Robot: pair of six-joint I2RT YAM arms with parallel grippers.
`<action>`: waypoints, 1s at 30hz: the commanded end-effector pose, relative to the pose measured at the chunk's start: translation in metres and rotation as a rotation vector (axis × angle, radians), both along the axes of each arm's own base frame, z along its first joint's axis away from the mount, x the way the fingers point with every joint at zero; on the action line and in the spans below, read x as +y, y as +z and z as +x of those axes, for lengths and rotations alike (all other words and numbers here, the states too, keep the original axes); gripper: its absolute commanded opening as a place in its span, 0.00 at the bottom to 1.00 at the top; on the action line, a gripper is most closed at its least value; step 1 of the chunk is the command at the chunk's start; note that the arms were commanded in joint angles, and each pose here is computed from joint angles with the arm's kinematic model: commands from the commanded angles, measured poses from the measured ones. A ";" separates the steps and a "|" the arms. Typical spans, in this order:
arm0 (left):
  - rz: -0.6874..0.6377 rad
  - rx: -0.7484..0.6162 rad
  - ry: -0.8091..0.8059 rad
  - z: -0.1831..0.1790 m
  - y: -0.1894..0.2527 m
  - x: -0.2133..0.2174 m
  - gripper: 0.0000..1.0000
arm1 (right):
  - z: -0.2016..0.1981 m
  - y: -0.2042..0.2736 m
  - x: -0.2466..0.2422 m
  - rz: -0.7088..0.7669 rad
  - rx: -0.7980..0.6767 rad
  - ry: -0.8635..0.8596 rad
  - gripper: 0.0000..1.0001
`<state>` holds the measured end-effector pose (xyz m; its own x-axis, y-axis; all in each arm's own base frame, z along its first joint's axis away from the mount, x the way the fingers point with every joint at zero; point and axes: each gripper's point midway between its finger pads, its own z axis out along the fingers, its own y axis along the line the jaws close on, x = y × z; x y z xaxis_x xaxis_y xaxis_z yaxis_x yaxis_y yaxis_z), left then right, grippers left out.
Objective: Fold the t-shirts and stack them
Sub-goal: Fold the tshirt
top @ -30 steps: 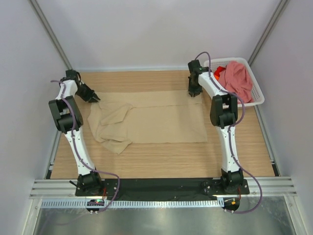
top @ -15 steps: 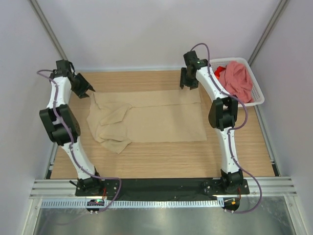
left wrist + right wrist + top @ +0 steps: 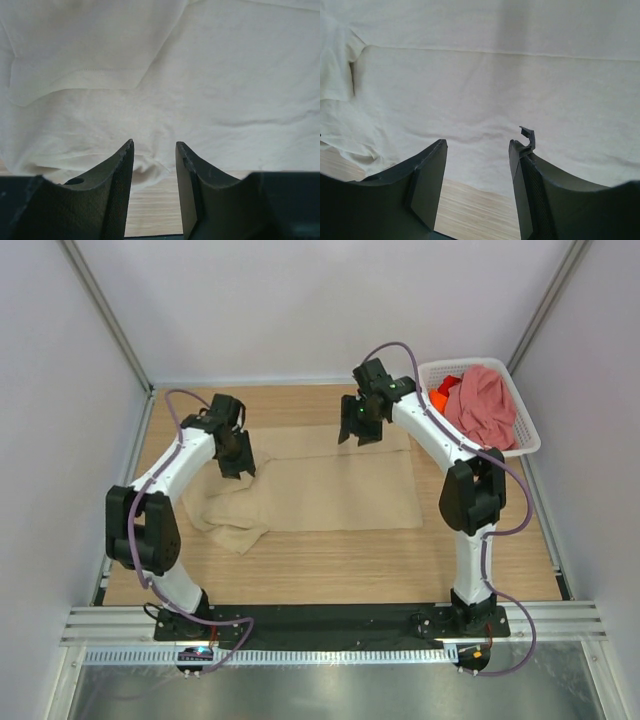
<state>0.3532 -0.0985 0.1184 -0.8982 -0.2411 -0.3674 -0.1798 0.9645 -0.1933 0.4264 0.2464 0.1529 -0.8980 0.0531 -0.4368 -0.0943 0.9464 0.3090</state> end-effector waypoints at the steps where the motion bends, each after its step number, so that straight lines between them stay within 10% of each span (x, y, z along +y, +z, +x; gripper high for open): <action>1: 0.112 0.011 0.005 0.011 -0.016 0.015 0.40 | -0.009 0.019 0.004 0.059 -0.032 -0.007 0.60; 24: 0.175 0.168 -0.032 0.038 -0.086 0.010 0.30 | -0.026 -0.008 0.000 0.058 0.007 -0.013 0.60; 30: 0.214 0.171 -0.026 0.044 -0.083 0.016 0.01 | -0.027 -0.011 0.001 0.054 0.016 -0.004 0.60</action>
<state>0.3831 -0.0855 0.0209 -0.9652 -0.1628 -0.2048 -0.1723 0.9846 0.0295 0.3904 0.2379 0.1242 -0.9238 0.0753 -0.3755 -0.0575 0.9422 0.3302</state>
